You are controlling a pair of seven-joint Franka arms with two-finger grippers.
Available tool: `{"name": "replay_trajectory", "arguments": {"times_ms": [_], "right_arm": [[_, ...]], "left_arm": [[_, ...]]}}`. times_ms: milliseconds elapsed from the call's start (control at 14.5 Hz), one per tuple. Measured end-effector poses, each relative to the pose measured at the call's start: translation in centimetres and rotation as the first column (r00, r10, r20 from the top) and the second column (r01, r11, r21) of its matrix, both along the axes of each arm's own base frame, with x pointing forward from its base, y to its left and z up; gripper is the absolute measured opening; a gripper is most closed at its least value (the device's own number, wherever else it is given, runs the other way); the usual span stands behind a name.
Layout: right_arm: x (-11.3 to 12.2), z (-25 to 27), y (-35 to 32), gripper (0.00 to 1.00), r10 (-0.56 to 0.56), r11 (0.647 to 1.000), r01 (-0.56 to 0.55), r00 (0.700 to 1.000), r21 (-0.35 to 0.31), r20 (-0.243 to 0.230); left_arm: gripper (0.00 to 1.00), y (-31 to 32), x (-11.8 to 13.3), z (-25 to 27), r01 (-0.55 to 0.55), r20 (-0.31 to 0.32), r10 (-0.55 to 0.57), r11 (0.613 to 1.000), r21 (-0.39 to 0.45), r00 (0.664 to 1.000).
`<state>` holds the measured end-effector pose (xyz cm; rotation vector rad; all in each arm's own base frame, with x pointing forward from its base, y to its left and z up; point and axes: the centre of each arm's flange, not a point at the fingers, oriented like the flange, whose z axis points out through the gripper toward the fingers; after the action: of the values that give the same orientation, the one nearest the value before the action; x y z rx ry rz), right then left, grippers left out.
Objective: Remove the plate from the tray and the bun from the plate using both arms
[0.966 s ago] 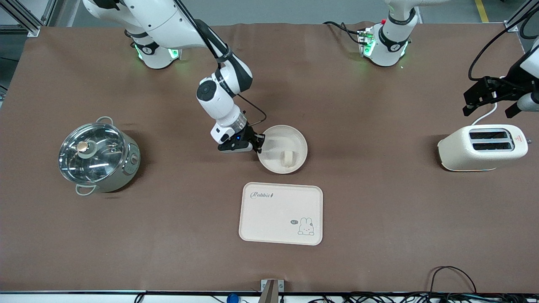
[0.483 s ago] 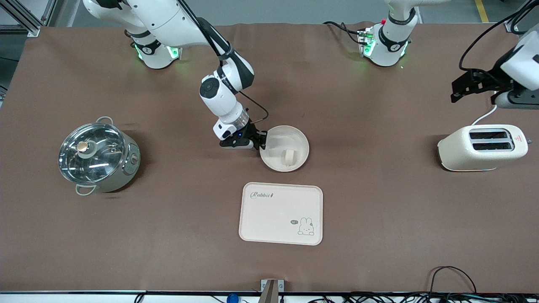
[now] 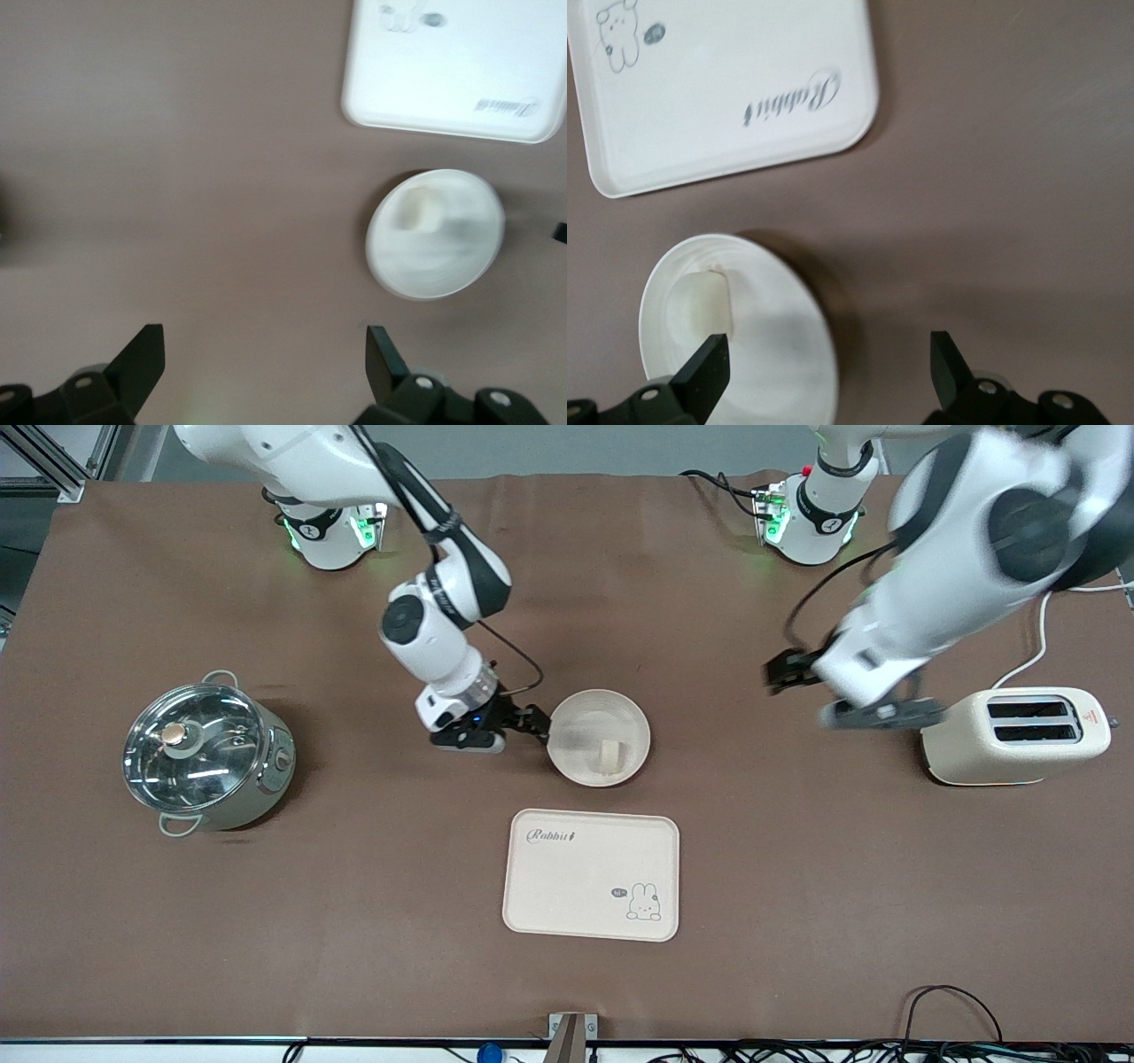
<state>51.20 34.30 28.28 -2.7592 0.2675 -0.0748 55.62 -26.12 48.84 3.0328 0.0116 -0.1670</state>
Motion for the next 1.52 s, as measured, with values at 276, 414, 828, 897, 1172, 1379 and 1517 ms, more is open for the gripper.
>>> {"name": "replay_trajectory", "arguments": {"times_ms": [276, 414, 828, 897, 1172, 1379, 1517], "right_arm": [[5.6, 10.7, -15.6, 1.0, 0.084, 0.996, -0.087, 0.991, -0.026, -0.106], [6.5, 15.9, -21.7, 1.0, 0.103, 0.99, -0.112, 0.989, -0.083, -0.105], [5.2, 28.6, -31.4, 1.0, 0.08, 0.972, -0.11, 0.986, -0.209, -0.148], [4.4, 30.0, -32.7, 1.0, 0.085, 0.967, -0.116, 0.986, -0.228, -0.144], [0.8, 34.7, -37.0, 1.0, 0.077, 0.95, -0.113, 0.988, -0.291, -0.132], [-1.4, 37.9, -37.6, 1.0, 0.082, 0.938, -0.108, 0.993, -0.33, -0.09], [-1.9, 38.6, -37.3, 1.0, 0.088, 0.934, -0.109, 0.993, -0.34, -0.079]], "left_arm": [[1.0, -10.0, 0.1, -9.1, 0.023, 0.078, -0.02, 0.999, -0.034, 0.997], [1.0, -13.3, 0.2, -14.6, -0.004, 0.117, 0.01, 0.999, -0.052, 0.993], [1.0, -18.0, -2.2, -28.1, -0.091, 0.17, 0.092, 0.996, -0.012, 0.981], [1.0, -18.3, -2.5, -29.1, -0.095, 0.162, 0.096, 0.995, -0.014, 0.982], [1.0, -19.3, -3.4, -29.6, -0.099, 0.154, 0.1, 0.995, -0.014, 0.983], [1.0, -20.1, -3.9, -29.2, -0.09, 0.156, 0.09, 0.996, -0.01, 0.984], [1.0, -20.3, -4.1, -28.9, -0.084, 0.141, 0.08, 0.996, 0.021, 0.987]]}}
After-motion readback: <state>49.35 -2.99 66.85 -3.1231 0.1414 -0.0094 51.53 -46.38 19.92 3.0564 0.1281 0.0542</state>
